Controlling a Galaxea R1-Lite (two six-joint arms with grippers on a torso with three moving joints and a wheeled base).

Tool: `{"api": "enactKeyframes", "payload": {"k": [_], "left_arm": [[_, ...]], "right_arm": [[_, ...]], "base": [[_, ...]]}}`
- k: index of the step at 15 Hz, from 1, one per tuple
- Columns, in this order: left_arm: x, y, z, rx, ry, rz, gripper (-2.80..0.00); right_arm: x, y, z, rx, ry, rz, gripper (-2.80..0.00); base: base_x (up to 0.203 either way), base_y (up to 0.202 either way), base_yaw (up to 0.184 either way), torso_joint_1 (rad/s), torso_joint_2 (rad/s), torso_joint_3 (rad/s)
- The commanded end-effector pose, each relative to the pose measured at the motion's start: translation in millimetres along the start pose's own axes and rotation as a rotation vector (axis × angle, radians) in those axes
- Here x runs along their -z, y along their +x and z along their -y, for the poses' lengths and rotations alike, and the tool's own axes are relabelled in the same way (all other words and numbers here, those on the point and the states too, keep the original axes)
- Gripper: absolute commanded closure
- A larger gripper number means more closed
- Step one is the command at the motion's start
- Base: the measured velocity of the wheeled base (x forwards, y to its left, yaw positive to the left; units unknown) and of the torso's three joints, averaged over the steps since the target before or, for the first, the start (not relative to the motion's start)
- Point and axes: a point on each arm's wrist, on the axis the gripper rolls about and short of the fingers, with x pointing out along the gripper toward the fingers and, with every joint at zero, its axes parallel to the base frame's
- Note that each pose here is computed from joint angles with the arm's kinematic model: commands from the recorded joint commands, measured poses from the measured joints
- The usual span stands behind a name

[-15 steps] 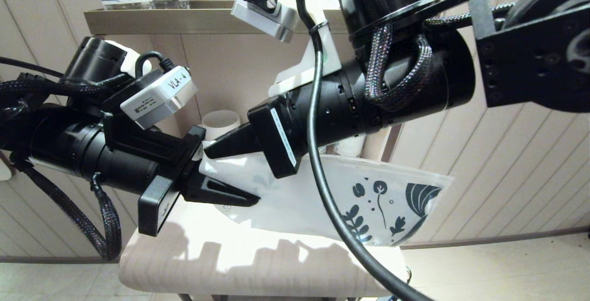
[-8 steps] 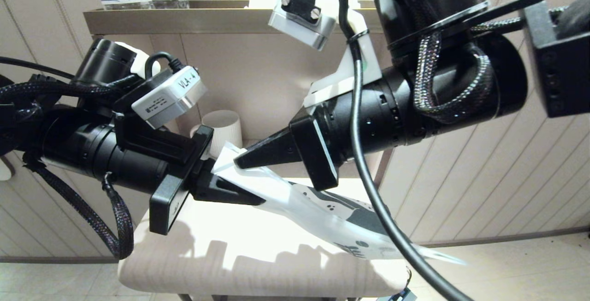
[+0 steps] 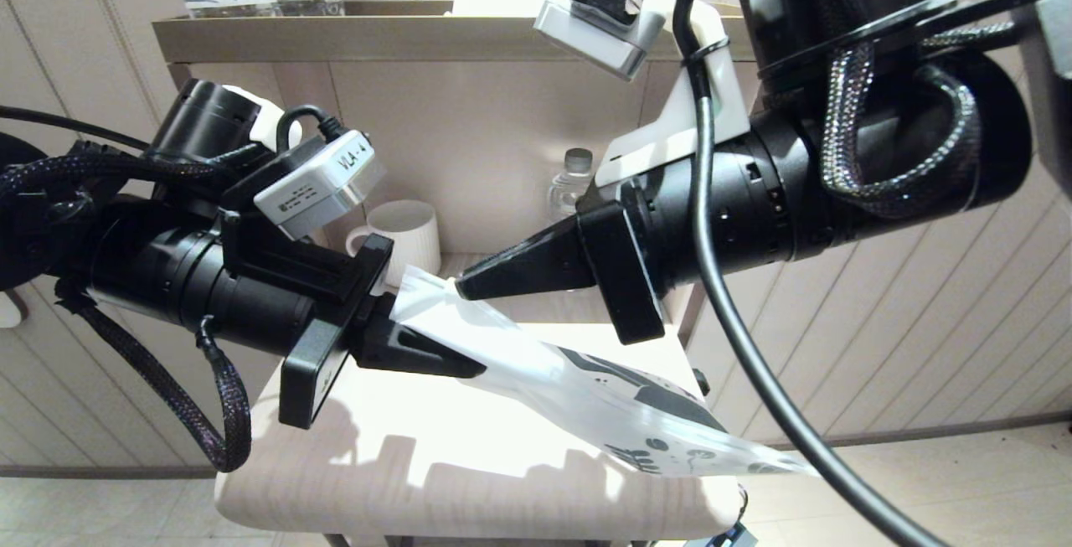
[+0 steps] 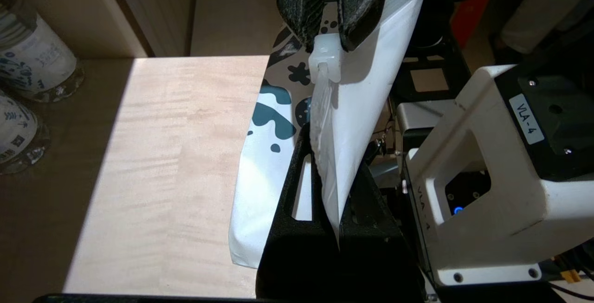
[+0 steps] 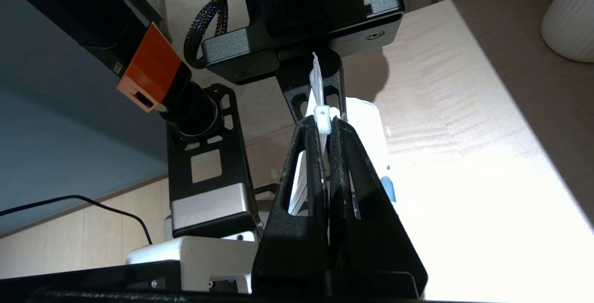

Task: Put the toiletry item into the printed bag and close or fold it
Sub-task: Hand it to the other hand

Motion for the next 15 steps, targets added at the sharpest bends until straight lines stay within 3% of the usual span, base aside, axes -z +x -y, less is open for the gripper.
{"api": "enactKeyframes", "payload": {"k": [1,9,12,15], "left_arm": [[2,2,-1.8,0.009,-0.003,0.001,0.0],[2,3,-5.2,0.007,-0.008,-0.002,0.0],[-4,2,-10.7,-0.029,-0.08,-0.01,0.0],[-4,0,-14.3,-0.056,-0.073,-0.001,0.0]], "right_arm": [[0,-4,-3,-0.004,-0.006,0.011,0.0],[2,-2,1,0.009,-0.018,0.039,0.0],[4,-7,7,0.035,-0.007,0.039,0.0],[4,-11,14,0.058,0.009,0.04,0.0]], "base": [[0.0,0.0,0.0,0.0,0.0,0.0],[0.0,0.0,0.0,0.0,0.0,0.0],[0.0,0.0,0.0,0.0,0.0,0.0],[0.0,0.0,0.0,0.0,0.0,0.0]]}}
